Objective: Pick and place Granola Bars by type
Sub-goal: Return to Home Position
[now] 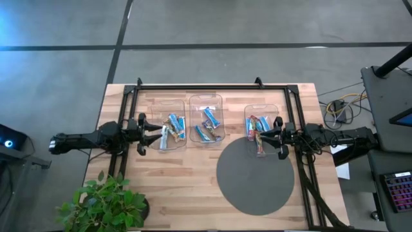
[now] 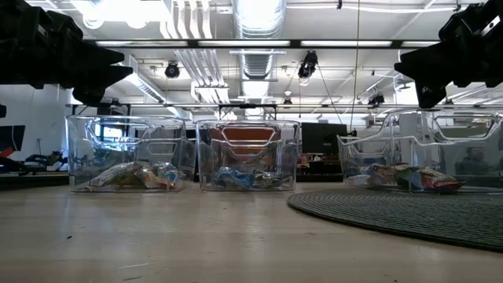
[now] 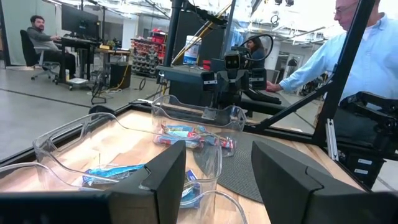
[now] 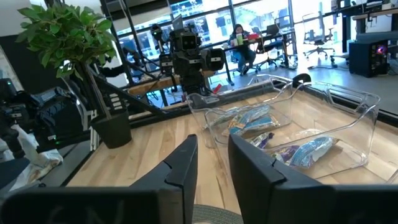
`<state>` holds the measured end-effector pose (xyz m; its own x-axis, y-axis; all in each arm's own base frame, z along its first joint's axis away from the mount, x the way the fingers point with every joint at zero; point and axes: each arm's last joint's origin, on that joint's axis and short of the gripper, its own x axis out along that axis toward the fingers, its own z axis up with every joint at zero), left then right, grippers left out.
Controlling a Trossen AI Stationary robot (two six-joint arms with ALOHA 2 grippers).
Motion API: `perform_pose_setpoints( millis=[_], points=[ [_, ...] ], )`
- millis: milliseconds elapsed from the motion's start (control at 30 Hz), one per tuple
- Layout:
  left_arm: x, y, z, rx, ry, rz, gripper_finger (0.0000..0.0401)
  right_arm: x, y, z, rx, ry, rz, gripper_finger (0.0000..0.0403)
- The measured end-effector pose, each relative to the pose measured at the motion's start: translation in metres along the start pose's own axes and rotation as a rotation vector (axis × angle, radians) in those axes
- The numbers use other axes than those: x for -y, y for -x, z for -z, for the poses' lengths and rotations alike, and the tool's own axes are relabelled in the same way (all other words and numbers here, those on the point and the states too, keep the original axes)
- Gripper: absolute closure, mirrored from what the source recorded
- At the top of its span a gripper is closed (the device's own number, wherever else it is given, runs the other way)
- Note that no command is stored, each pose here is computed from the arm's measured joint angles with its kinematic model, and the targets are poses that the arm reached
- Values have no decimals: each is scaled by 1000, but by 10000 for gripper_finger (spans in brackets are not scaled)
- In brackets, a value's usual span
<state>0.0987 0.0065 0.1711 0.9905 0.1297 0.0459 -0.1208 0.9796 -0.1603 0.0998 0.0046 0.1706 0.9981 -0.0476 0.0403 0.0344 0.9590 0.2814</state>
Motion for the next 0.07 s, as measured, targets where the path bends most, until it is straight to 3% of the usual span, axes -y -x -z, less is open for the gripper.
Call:
perform_pose_setpoints(
  millis=[67],
  points=[
    [0,0,0,0,0,0,233,0,0,0,0,0,0,326]
  ],
)
